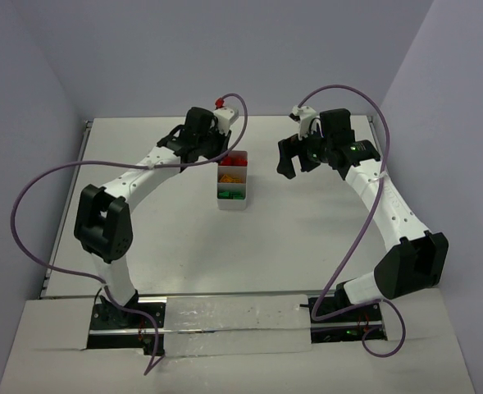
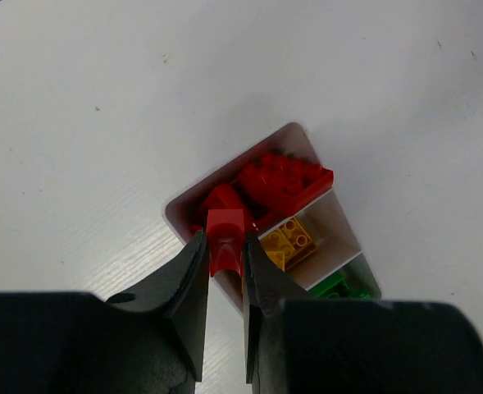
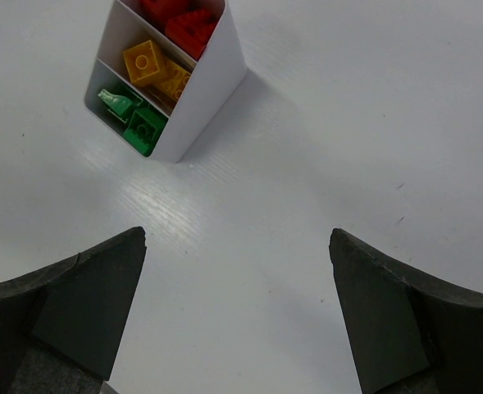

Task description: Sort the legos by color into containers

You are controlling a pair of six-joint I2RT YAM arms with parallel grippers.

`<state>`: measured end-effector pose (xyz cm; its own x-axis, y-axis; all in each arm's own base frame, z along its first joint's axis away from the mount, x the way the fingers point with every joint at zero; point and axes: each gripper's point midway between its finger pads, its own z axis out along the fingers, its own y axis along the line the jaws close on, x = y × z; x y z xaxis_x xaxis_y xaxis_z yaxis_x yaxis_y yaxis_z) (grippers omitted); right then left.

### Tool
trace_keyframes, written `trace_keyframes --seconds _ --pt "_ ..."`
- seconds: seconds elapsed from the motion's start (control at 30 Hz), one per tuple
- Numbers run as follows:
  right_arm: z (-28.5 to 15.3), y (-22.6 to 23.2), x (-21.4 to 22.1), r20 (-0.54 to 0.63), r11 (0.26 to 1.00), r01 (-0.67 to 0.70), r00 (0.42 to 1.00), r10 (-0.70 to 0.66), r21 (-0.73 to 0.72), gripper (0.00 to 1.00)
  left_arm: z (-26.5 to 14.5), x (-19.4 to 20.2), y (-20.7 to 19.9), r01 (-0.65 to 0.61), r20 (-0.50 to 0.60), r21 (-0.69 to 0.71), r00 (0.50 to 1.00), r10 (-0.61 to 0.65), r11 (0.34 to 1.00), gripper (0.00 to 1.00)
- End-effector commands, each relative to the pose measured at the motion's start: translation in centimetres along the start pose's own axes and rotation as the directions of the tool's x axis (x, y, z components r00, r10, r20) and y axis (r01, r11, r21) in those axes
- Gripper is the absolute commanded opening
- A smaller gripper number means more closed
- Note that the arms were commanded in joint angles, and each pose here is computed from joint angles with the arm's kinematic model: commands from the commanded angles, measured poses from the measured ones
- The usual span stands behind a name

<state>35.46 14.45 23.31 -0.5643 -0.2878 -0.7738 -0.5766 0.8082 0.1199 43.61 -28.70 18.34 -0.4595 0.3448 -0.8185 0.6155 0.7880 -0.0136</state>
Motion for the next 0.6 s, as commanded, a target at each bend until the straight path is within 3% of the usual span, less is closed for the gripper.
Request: trace_keyframes --seconds 0.0,0.57 --pt "-0.2 -0.4 -2.3 0.061 1.0 0.01 0.998 -0.01 0.004 1.0 0.0 -3.7 -0.5 0.001 0.099 0.027 0.995 -0.004 1.0 0.0" --pt "0.1 -0.5 -1.8 0.05 1.0 0.007 0.999 -0.008 0.005 1.0 3.0 -2.0 -1.1 -0.002 0.041 0.08 0.999 -0.002 0.997 0.04"
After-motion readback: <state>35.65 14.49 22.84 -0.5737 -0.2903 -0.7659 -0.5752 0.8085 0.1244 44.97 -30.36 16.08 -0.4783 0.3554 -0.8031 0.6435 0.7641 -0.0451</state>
